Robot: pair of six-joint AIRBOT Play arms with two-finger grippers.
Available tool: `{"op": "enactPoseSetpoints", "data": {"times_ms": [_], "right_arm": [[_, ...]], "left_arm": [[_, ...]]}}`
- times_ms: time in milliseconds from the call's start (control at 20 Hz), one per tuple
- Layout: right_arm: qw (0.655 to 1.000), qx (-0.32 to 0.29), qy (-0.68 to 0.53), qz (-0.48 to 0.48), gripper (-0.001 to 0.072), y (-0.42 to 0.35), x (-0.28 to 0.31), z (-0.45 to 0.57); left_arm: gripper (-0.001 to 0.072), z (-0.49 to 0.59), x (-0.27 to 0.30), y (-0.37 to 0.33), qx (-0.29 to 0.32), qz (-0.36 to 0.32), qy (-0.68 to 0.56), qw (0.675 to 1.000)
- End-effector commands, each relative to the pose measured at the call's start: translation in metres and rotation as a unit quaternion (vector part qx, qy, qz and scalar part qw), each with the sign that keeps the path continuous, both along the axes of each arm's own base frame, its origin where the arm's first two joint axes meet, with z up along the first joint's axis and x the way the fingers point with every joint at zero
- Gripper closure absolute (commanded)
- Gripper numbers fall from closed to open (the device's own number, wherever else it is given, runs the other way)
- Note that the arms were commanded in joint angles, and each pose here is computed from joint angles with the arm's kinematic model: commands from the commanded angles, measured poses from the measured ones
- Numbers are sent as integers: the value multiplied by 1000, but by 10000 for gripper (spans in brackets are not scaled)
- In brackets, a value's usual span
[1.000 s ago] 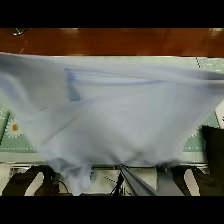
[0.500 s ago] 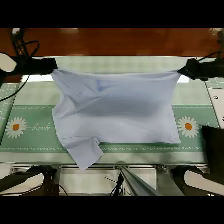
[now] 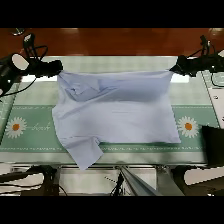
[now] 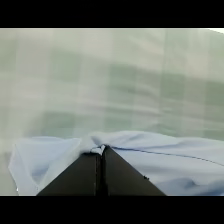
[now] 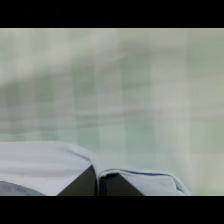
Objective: Fold the shirts.
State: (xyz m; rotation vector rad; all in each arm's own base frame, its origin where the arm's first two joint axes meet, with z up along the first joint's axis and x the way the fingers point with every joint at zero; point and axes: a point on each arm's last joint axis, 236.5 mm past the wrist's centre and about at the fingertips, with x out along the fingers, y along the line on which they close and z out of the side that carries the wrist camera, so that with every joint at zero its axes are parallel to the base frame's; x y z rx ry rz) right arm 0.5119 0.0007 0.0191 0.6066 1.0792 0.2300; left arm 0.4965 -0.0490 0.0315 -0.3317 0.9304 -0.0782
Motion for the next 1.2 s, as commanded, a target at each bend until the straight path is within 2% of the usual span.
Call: {"op": "enactPoseSetpoints", "data": {"times_ms": [0,150,400,450,500,550,700,900,1050,1150], "right_arm": [[997,8,54,59,689,-1,-33,-12],[985,-23,129,114,689,-9,-77,-36],[979,13,184,90,687,5,-110,-91],[977,18,192,90,639,7,-115,-96],[976,19,197,91,423,8,-117,-96],[975,25,201,92,58,9,-121,-92],[975,31,199,95,76,-10,-130,-61],[988,-31,147,33,77,-68,-152,-18],[992,-52,108,-42,78,-80,-187,-30],[992,-13,97,-76,78,-49,-211,-53]], "left_arm": [[680,-5,-31,-1,10,-50,75,996],[681,-41,-84,-8,12,-107,184,977],[678,-107,-127,-10,2,-102,266,959],[663,-110,-129,-10,0,-103,274,956],[453,-110,-131,-10,0,-104,277,955],[7,-107,-135,-10,-1,-108,285,952],[2,-83,-149,6,17,-132,320,938],[2,-54,-175,36,-4,-93,310,946],[2,-85,-251,44,-34,-56,381,922],[3,-108,-295,26,-96,-28,420,902]]}}
